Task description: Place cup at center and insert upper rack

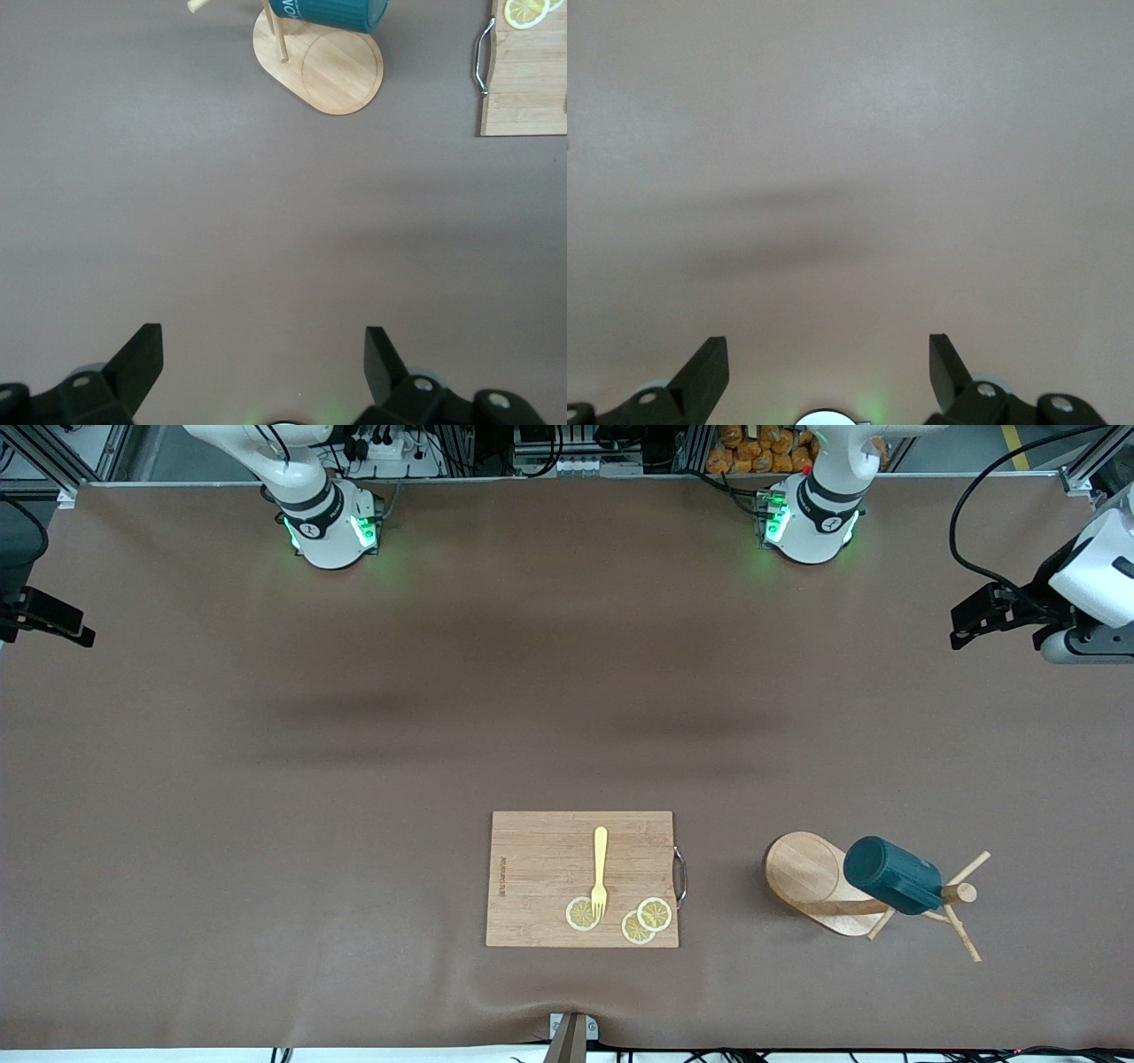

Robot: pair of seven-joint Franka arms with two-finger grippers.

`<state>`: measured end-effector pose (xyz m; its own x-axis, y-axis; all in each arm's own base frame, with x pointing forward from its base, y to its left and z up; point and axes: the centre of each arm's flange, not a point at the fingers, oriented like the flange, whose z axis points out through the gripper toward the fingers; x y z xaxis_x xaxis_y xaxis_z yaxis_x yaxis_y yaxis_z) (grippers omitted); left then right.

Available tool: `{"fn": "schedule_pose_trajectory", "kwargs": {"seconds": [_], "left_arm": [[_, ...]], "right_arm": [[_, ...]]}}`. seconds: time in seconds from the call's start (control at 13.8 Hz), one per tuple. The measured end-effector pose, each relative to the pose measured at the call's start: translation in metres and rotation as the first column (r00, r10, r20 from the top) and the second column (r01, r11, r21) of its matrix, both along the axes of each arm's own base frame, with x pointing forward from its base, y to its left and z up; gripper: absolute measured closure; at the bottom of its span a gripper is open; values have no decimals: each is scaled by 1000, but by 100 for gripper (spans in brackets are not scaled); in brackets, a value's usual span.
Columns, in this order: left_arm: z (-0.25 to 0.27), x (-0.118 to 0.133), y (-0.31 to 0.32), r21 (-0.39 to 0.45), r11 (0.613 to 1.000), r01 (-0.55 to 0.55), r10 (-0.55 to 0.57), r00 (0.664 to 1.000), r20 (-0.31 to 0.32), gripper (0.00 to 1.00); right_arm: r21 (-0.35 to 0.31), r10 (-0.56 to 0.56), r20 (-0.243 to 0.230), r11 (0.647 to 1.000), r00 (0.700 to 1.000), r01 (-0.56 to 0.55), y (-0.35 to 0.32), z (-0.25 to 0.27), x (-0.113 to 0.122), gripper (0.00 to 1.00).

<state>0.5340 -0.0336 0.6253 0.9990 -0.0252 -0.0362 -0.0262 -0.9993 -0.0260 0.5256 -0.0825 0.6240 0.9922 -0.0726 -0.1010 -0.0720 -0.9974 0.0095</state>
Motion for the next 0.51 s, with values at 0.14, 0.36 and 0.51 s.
{"fn": "schedule_pose_trajectory", "kwargs": {"seconds": [0.14,0.36,0.51], "left_arm": [[3,0,-1,0,1000,1,-1,1000,5,0],[4,-1,-5,0,1000,8,-8,1000,7,0],[4,-1,-12,0,1000,21,-21,1000,6,0]], "right_arm": [[0,0,0,1000,1000,0,0,0,0,0],[0,-1,0,1000,1000,1,0,0,0,0],[0,-1,0,1000,1000,1,-1,0,0,0]]}}
